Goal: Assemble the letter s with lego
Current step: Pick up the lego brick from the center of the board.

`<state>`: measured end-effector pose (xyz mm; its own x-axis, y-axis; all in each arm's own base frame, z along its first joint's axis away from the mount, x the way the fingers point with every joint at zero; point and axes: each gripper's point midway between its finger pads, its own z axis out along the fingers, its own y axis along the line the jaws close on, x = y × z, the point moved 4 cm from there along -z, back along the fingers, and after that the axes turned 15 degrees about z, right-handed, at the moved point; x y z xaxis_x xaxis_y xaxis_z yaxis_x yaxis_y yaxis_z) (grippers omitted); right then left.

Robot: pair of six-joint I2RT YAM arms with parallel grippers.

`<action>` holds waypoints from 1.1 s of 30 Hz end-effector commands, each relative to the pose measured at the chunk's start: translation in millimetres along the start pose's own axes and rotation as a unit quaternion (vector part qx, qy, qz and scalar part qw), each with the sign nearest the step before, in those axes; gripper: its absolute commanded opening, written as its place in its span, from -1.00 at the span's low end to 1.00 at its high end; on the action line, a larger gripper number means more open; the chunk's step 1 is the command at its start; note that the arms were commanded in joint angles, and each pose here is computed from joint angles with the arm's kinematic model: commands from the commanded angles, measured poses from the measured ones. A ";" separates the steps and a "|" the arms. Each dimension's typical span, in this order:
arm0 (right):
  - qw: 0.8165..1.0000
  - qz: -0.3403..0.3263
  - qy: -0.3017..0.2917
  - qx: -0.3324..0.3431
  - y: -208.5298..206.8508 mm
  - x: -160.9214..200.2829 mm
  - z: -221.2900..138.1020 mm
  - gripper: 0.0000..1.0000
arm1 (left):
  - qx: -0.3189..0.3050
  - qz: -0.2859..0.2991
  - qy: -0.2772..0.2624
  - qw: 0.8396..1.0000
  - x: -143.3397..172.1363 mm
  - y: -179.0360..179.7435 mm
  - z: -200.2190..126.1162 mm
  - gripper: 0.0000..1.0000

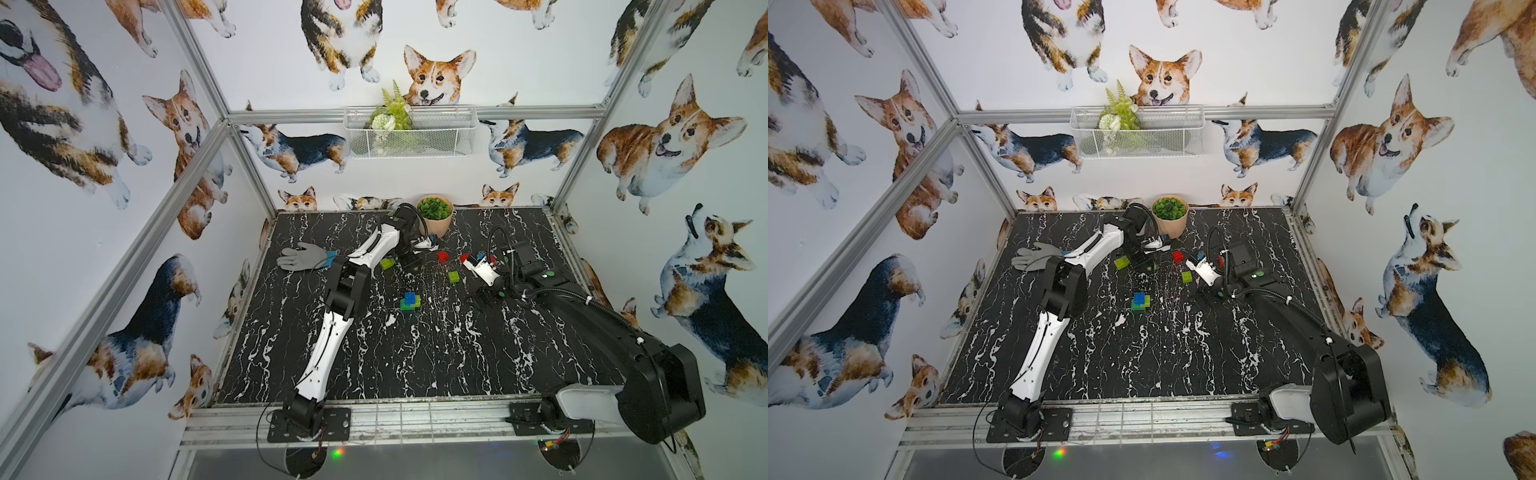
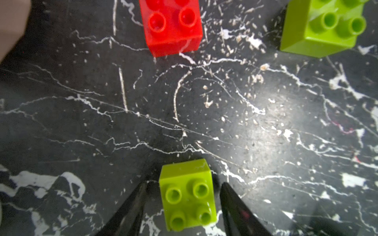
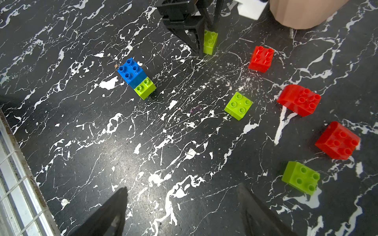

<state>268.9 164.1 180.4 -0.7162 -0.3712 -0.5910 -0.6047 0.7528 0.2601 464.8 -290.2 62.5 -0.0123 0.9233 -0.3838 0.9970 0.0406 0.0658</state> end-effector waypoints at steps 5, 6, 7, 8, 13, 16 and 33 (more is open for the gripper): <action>1.000 0.002 -0.005 -0.009 2.6 -2.9 -0.5 0.73 | -0.005 -0.024 0.013 1.000 -0.3 0.3 0.3 0.00; 1.000 0.002 -0.006 -0.009 3.2 -3.0 -1.1 0.73 | -0.004 -0.025 0.016 1.000 0.5 -0.2 1.9 -0.02; 1.000 0.002 -0.006 -0.010 3.1 -2.5 -0.8 0.73 | -0.006 -0.024 0.020 0.999 0.6 -0.6 2.7 -0.03; 1.000 0.003 -0.007 -0.010 3.3 -2.9 -1.8 0.73 | -0.005 -0.024 0.023 0.999 1.0 -1.6 3.9 -0.03; 1.000 0.002 -0.008 -0.009 3.4 -3.6 -2.4 0.73 | -0.004 -0.023 0.025 0.999 -1.2 -3.6 6.7 -0.02; 1.000 0.002 -0.009 -0.009 3.5 -3.5 -2.7 0.73 | -0.003 -0.023 0.026 0.999 -0.7 -3.5 6.7 -0.11; 0.999 0.017 -0.012 -0.036 10.1 -0.4 -0.4 0.73 | 0.042 0.075 -0.005 0.996 -20.9 -45.5 -71.3 -0.53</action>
<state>263.4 167.5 180.1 -0.7322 -0.3501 -0.5842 -0.5996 0.7383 0.3090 441.7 -293.2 122.4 0.0645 0.9160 -0.3959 0.9942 -0.0248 0.1047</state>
